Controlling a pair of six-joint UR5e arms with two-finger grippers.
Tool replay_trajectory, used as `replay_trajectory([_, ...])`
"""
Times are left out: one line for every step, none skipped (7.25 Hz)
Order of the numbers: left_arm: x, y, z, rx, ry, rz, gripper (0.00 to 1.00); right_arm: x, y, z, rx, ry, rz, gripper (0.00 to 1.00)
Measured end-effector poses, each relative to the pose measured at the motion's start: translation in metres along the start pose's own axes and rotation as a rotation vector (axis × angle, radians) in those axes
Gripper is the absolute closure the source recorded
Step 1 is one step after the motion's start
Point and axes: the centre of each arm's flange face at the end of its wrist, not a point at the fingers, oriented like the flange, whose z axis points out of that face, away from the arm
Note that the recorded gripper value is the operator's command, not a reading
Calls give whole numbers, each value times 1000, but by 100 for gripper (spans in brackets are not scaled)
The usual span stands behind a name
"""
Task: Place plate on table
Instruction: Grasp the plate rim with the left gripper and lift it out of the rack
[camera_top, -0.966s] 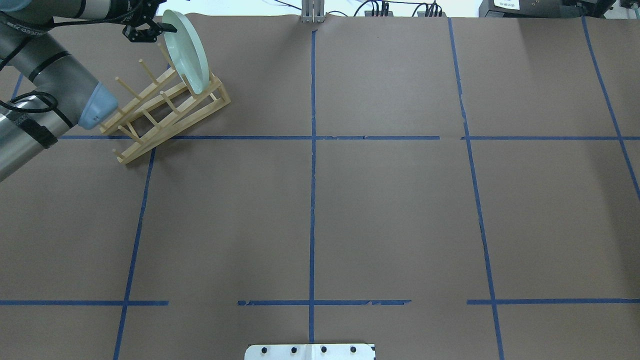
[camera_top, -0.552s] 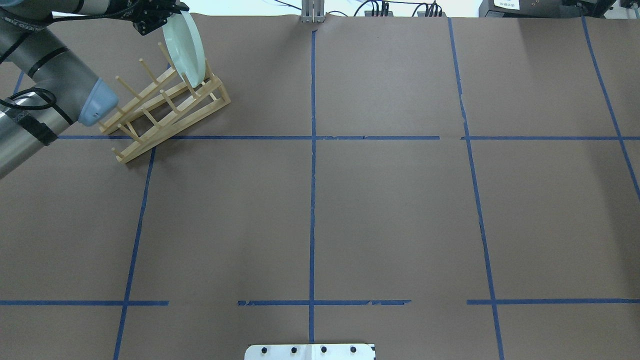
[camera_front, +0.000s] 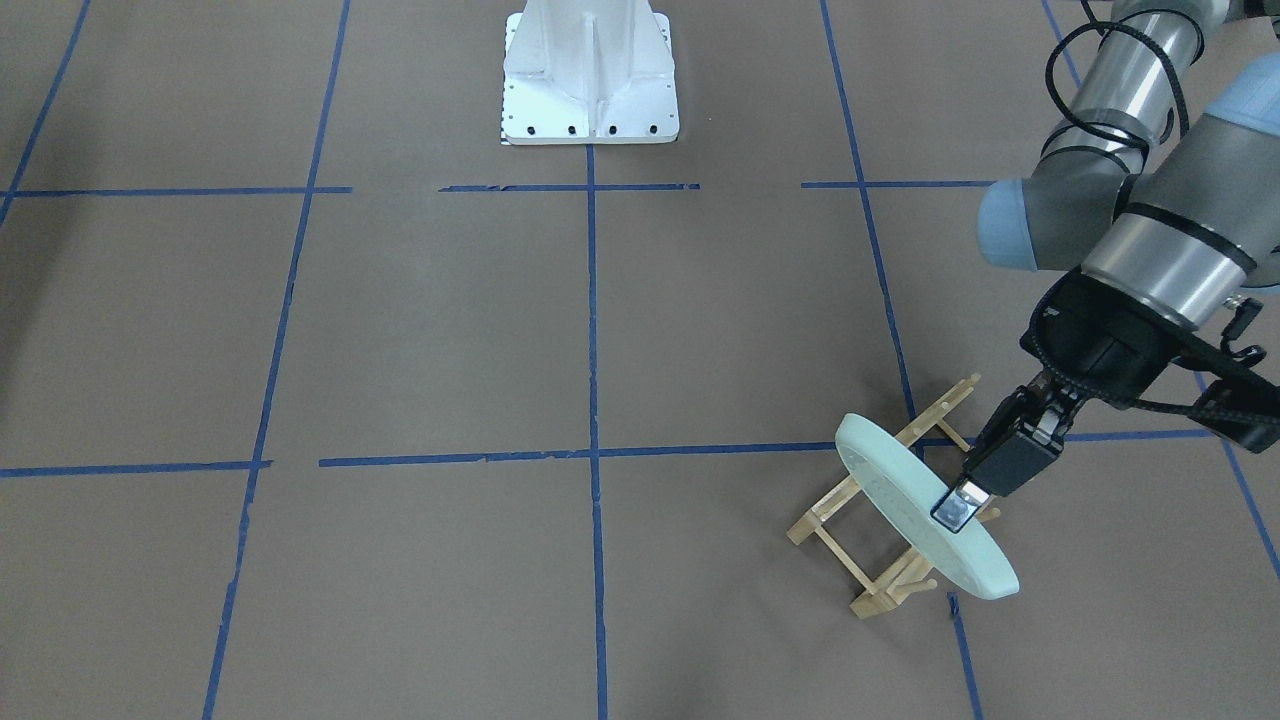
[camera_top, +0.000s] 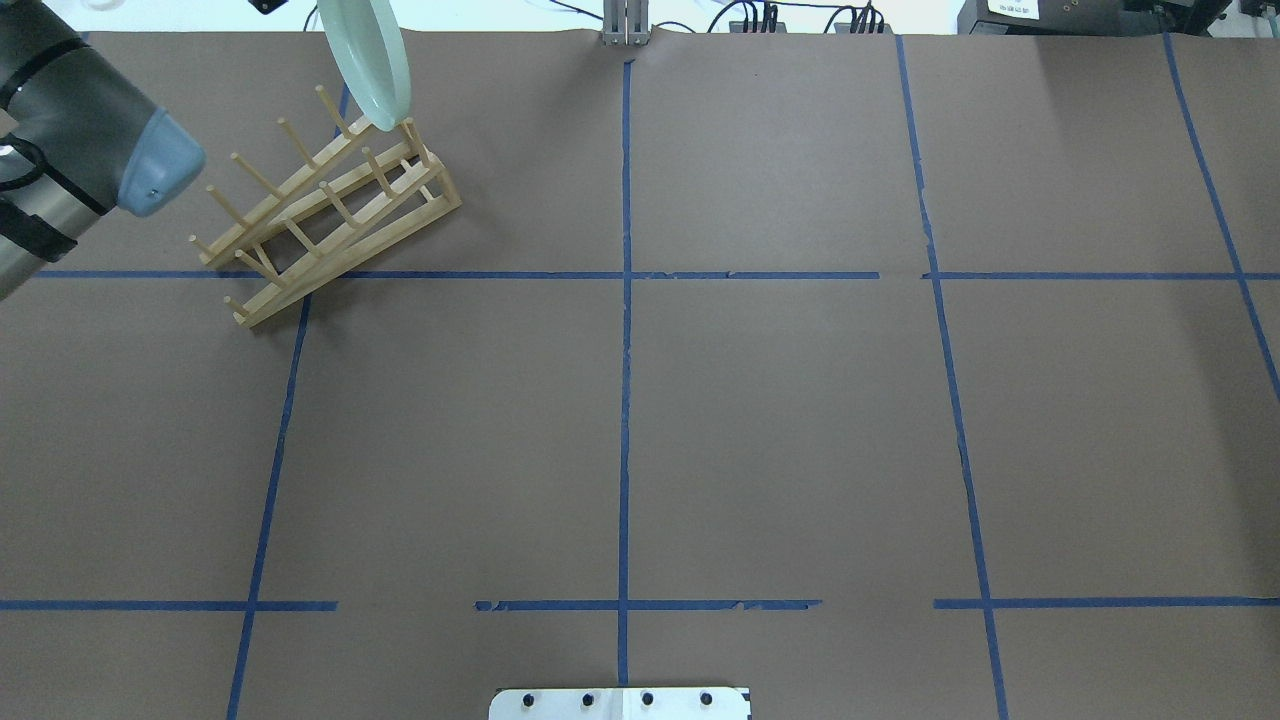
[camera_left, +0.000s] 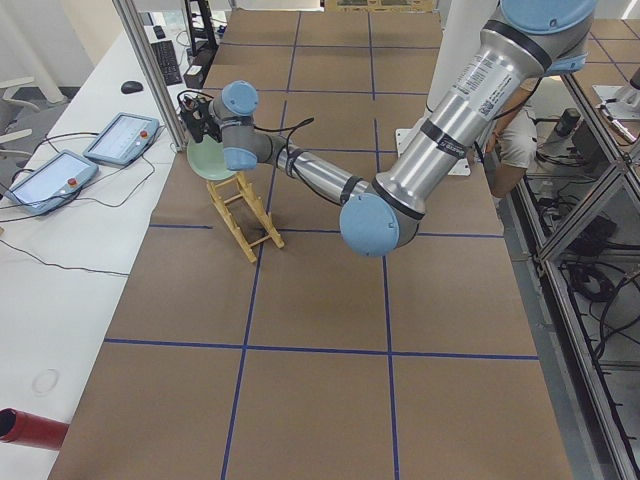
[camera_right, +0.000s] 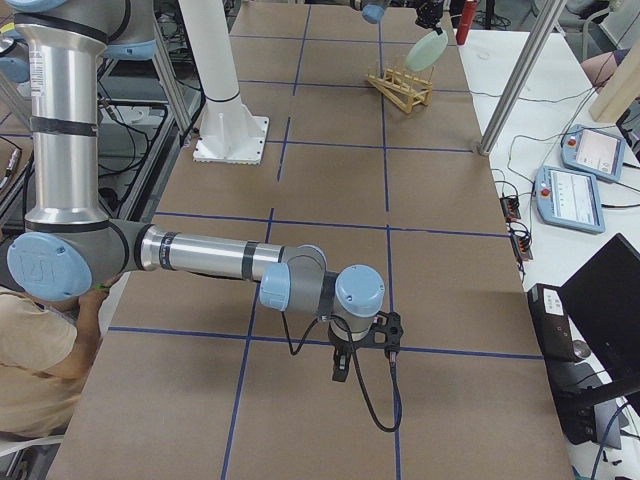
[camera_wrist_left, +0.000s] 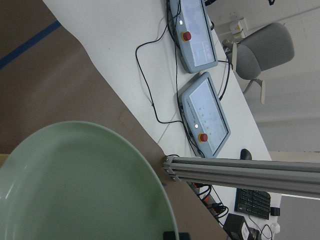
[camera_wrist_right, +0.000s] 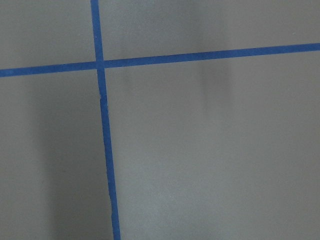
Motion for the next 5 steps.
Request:
replay_trajectory([17, 14, -16, 1, -11, -35, 100, 0, 0, 0, 0, 0, 0, 0])
replay_trajectory([32, 32, -27, 12, -50, -66, 100, 0, 0, 0, 0, 0, 0, 0])
replay_trajectory([42, 53, -30, 30, -119, -97, 100, 0, 0, 0, 0, 0, 0, 0])
replay_trajectory([45, 82, -21, 40, -220, -112, 100, 0, 0, 0, 0, 0, 0, 0])
replay_trajectory([43, 118, -8, 44, -343, -104, 100, 0, 0, 0, 0, 0, 0, 0])
